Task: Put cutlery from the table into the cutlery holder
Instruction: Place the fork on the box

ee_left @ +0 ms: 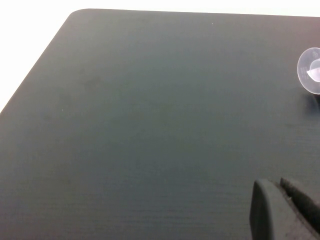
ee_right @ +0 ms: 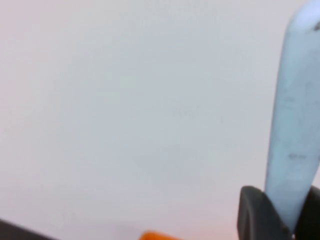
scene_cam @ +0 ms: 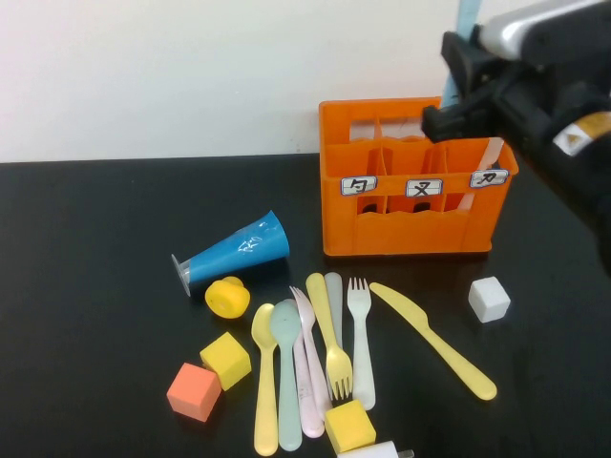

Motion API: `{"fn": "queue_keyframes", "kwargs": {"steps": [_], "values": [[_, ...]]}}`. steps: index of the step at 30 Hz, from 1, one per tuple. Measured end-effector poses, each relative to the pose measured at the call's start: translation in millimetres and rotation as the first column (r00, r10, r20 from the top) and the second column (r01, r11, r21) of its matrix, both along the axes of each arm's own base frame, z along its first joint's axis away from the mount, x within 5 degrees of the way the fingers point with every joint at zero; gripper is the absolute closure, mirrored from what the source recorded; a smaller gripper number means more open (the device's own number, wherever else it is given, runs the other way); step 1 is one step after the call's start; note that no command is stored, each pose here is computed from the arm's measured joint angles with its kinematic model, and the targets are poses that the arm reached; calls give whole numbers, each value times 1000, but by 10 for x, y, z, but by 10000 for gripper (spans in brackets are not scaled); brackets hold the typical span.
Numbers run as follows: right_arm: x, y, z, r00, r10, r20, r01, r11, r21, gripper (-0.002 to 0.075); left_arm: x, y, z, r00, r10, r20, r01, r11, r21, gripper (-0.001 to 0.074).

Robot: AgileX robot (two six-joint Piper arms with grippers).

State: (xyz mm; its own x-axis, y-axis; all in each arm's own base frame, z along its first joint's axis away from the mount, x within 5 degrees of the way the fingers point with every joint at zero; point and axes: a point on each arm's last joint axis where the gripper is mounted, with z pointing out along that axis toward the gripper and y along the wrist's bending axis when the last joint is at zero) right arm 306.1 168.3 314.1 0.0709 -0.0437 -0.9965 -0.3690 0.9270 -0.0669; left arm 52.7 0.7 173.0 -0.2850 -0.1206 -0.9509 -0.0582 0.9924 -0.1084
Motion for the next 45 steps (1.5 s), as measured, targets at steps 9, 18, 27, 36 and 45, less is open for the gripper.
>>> {"fn": "queue_keyframes", "kwargs": {"steps": [9,18,27,36,45], "values": [[439,200,-488,982,3,-188,-8,1000,-28,584,0,0,0,1000,1,0,-1,1000,-2,736],[532,259,-664,975,4,-222,-15,999,-49,584,0,0,0,1000,1,0,-1,1000,-2,736],[538,265,-646,977,7,-214,-19,999,-51,584,0,0,0,1000,1,0,-1,1000,-2,736],[529,267,-685,966,9,-258,-24,998,-56,454,0,0,0,1000,1,0,-1,1000,-2,736],[413,226,-485,957,31,-288,-46,998,-46,406,0,0,0,1000,0,0,0,1000,-1,736]]}}
